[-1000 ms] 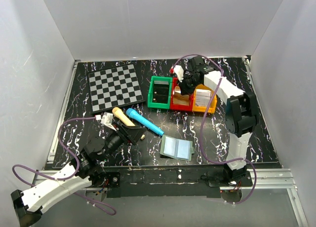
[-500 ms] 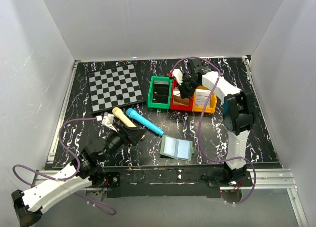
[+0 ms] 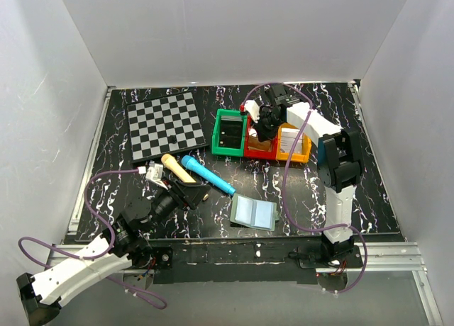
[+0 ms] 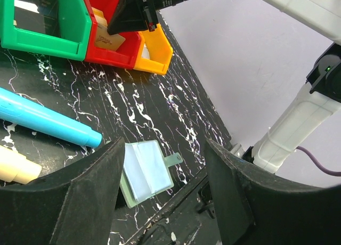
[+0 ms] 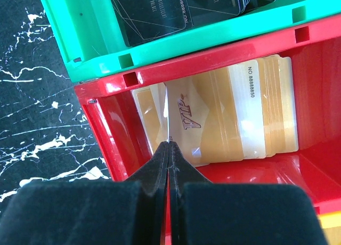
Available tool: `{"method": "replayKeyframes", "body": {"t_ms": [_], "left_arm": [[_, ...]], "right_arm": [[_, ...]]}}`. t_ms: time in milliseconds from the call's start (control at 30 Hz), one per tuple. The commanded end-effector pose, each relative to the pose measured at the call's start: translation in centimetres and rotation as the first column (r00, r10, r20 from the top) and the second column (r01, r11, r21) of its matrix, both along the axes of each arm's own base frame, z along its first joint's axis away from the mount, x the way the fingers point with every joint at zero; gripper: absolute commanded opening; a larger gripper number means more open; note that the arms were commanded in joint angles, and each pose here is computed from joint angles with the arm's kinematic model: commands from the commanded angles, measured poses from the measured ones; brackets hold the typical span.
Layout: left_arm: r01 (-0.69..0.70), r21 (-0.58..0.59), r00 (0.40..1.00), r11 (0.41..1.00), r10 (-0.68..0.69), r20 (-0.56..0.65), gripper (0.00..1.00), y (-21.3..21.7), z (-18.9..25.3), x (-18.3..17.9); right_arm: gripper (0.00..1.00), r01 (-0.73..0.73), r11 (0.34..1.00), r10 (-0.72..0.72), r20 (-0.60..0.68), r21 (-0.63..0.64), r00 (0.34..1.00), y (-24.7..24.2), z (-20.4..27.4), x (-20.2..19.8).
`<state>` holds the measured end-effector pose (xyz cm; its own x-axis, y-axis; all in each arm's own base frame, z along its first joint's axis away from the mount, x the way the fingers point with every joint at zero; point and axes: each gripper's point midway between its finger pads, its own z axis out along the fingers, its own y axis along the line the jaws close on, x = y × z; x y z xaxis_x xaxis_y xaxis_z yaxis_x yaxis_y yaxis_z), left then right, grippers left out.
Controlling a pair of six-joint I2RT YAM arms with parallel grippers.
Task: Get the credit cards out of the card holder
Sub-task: Place the credit card in the storage box.
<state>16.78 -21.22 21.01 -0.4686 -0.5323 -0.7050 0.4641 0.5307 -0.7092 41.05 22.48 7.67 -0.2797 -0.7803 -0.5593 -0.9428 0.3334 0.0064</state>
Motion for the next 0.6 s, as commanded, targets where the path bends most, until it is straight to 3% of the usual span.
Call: {"method": "replayKeyframes", "body": {"t_ms": [0, 300, 433, 567], "left_arm": [[-0.01, 0.019, 1.0, 1.0, 0.01, -0.004, 0.61, 0.3, -0.8, 0.1], [-0.01, 0.027, 1.0, 1.0, 0.01, -0.005, 0.61, 0.3, -0.9, 0.1], [-0.008, 0.025, 1.0, 1.0, 0.008, -0.005, 0.61, 0.2, -0.9, 0.1], [-0.007, 0.025, 1.0, 1.0, 0.007, -0.005, 0.61, 0.2, -0.8, 0.1]], "right_arm": [[0.01, -0.003, 1.0, 0.003, 0.023, -0.023, 1.0, 0.5, -0.2, 0.7], [0.03, 0.026, 0.999, -0.023, 0.068, -0.039, 0.997, 0.2, 0.5, 1.6], [0.14, 0.044, 0.998, -0.04, 0.087, -0.047, 0.995, -0.1, 0.9, 1.8], [0.15, 0.052, 0.998, -0.047, 0.101, -0.047, 0.994, -0.2, 1.2, 2.1]]}}
